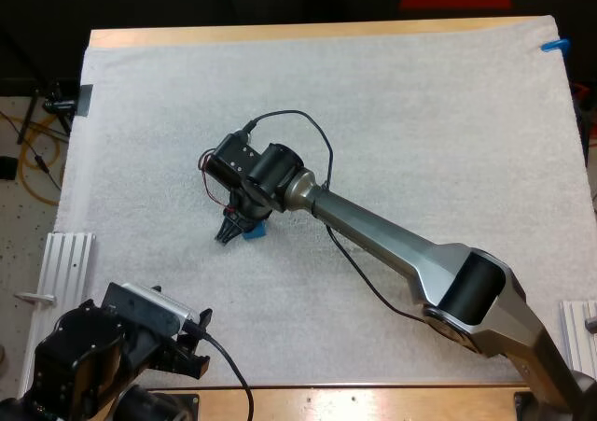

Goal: Stack red cube on blue cube

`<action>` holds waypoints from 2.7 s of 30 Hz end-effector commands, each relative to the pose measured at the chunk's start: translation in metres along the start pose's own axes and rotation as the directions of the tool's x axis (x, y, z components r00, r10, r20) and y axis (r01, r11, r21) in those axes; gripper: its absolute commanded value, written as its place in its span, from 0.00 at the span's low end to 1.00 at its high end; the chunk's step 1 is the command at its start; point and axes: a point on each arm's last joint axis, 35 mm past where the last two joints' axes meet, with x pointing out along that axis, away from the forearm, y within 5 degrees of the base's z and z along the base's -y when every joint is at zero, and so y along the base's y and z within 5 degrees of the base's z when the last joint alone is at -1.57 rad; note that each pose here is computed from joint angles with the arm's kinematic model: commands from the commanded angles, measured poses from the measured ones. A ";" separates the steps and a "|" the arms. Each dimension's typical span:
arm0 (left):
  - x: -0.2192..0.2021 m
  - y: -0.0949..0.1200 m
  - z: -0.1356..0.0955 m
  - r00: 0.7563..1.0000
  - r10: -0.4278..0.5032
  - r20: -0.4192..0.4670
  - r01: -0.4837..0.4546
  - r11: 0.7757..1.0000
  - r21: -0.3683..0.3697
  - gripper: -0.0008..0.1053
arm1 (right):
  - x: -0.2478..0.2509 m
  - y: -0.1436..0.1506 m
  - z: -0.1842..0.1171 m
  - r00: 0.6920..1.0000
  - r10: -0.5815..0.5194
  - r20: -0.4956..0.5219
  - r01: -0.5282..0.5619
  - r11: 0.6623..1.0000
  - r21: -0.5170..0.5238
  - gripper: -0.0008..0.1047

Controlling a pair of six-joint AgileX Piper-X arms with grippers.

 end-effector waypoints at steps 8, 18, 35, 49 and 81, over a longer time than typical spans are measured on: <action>-0.002 0.000 0.001 1.000 0.011 0.009 -0.011 1.000 -0.011 0.64 | -0.007 -0.001 0.002 1.000 0.007 0.010 -0.006 1.000 -0.010 0.46; -0.002 0.000 0.001 1.000 0.011 0.009 -0.011 1.000 -0.011 0.64 | -0.004 -0.001 0.001 1.000 0.008 0.004 -0.008 1.000 -0.010 0.54; -0.002 -0.001 0.005 0.999 0.002 0.045 -0.002 1.000 0.011 0.64 | -0.097 -0.011 -0.004 0.996 -0.083 0.042 0.081 0.996 0.046 0.54; 0.048 0.000 0.082 0.954 0.057 0.295 -0.072 0.997 0.040 0.64 | -0.171 -0.145 -0.055 0.931 -0.301 0.207 0.182 0.874 0.450 0.54; 0.069 0.046 0.108 0.942 0.070 0.330 -0.036 0.994 -0.106 0.64 | -0.318 -0.179 -0.281 0.714 -0.693 0.095 0.421 0.534 0.733 0.54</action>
